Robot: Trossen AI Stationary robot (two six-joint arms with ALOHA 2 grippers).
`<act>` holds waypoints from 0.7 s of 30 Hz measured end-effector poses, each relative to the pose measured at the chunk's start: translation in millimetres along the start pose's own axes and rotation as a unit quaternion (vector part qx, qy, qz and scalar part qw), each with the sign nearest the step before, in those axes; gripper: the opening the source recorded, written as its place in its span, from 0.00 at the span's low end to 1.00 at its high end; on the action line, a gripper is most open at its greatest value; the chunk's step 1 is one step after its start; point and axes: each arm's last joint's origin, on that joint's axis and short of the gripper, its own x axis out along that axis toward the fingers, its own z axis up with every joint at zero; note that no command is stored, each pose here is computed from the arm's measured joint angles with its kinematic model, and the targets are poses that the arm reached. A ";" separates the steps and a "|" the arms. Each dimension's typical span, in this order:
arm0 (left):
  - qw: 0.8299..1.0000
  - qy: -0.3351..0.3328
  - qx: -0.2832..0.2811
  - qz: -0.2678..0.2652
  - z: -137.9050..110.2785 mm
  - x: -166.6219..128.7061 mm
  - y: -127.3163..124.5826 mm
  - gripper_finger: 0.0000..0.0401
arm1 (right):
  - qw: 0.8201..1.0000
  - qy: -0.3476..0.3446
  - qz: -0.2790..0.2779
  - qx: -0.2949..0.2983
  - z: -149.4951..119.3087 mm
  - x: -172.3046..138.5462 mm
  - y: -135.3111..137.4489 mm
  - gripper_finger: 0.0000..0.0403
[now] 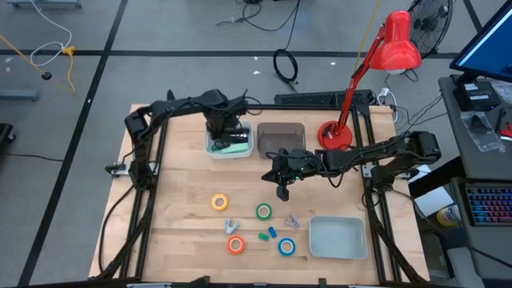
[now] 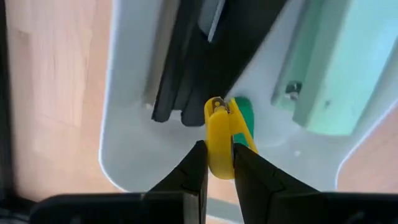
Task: Pick and place Stapler, Stapler remover, tape
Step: Put the small yellow stapler into the white bin
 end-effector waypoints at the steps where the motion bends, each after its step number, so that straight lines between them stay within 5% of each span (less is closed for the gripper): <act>1: 1.000 0.000 0.010 0.003 0.3 -0.2 -2.6 0.14 | 1.000 0.000 0.000 0.000 0.0 0.0 0.0 0.00; 21: 0.999 0.036 0.014 -0.016 -7.1 30.3 -22.0 0.14 | 1.000 0.000 0.000 -0.002 -0.1 0.0 0.0 0.00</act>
